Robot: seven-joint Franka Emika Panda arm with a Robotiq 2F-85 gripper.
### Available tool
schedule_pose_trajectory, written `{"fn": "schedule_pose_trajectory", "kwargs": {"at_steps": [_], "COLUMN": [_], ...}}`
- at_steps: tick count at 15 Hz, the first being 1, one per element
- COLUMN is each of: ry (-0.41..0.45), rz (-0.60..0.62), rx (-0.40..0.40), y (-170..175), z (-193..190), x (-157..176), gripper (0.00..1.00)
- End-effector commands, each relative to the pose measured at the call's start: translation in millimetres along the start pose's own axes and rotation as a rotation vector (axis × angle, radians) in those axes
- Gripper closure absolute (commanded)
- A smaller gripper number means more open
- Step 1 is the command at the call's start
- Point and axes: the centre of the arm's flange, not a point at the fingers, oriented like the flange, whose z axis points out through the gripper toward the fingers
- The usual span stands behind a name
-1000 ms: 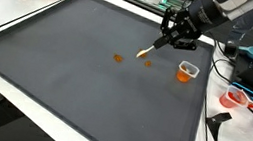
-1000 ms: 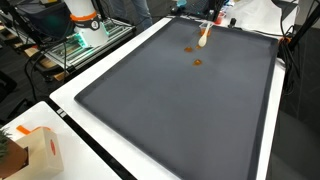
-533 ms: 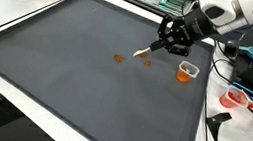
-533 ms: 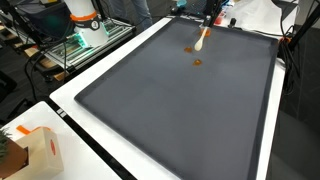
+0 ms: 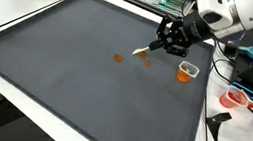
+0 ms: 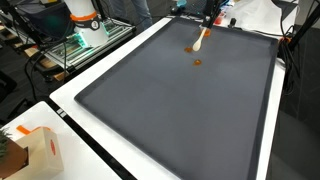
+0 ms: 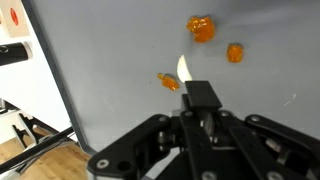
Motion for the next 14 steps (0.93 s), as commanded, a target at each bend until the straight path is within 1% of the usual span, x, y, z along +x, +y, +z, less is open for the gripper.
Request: {"fn": "schedule_pose_trajectory", "kwargs": {"at_steps": [1,7,9,10,14], "ry": [-0.002,0.007,0.012,0.018,0.012], "rz": [-0.035,-0.063,-0.079,-0.088,-0.124], "rx": [0.008,0.044,0.066,0.064,0.098], "y": [3.1,13.3,18.0,19.1,28.9], "z": [1.0,-3.7,-6.6,-7.9,-13.8], "x": [6.3,13.4,15.6,16.4,20.1], "gripper": [0.97,0.97,0.97,0.97,0.97]}}
